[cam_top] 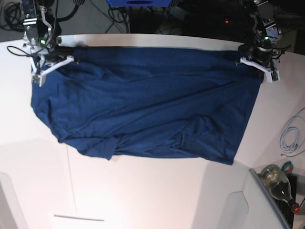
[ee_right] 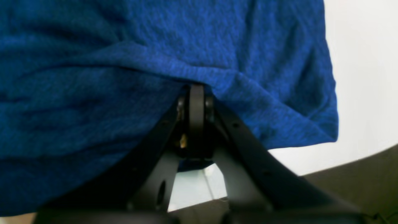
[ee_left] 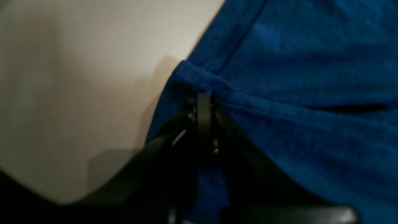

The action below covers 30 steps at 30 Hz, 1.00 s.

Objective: Layout the t-shirt on the table in an organized manner, then fold the t-shirt properly
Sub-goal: 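Pull the shirt corner with the right gripper toward the collar edge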

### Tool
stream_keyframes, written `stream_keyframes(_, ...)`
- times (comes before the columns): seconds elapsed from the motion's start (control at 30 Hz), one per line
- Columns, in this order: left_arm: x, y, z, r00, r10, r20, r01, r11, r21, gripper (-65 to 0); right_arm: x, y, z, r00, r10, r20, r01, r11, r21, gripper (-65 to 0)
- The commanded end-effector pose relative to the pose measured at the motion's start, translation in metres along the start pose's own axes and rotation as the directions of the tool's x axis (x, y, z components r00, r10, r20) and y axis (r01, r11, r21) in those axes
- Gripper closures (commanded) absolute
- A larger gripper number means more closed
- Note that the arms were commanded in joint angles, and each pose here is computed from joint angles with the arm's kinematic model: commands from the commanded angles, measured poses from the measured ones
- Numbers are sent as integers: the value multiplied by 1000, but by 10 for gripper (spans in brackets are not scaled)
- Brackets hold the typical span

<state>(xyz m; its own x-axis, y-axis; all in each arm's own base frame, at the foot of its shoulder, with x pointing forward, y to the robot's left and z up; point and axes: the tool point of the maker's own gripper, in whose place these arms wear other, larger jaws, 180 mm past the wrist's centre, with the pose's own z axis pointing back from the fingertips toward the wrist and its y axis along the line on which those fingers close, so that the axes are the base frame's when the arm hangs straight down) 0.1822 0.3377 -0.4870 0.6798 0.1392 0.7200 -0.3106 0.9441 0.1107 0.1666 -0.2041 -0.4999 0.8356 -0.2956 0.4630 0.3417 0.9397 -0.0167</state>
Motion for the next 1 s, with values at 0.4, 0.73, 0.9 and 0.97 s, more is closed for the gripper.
stream_keyframes(0.4, 8, 11, 14, 998, -57, 4, 57, 998, 26, 0, -10, -24, 8, 999, -43, -33, 41, 997, -63, 0)
stream_keyframes(0.73, 42, 7, 19, 993, -80, 87, 78, 997, 28, 0, 1, -24, 15, 998, -60, -13, 59, 997, -56, 0)
stream_keyframes(0.9, 63, 9, 25, 986, -93, 138, 89, 995, 40, 0, 41, -3, 37, 993, -61, 103, 60, 998, 15, 0)
stream_keyframes(0.97, 69, 9, 25, 984, -97, 152, 92, 995, 42, 0, 71, 7, 42, 983, -65, 174, 58, 997, 45, -2)
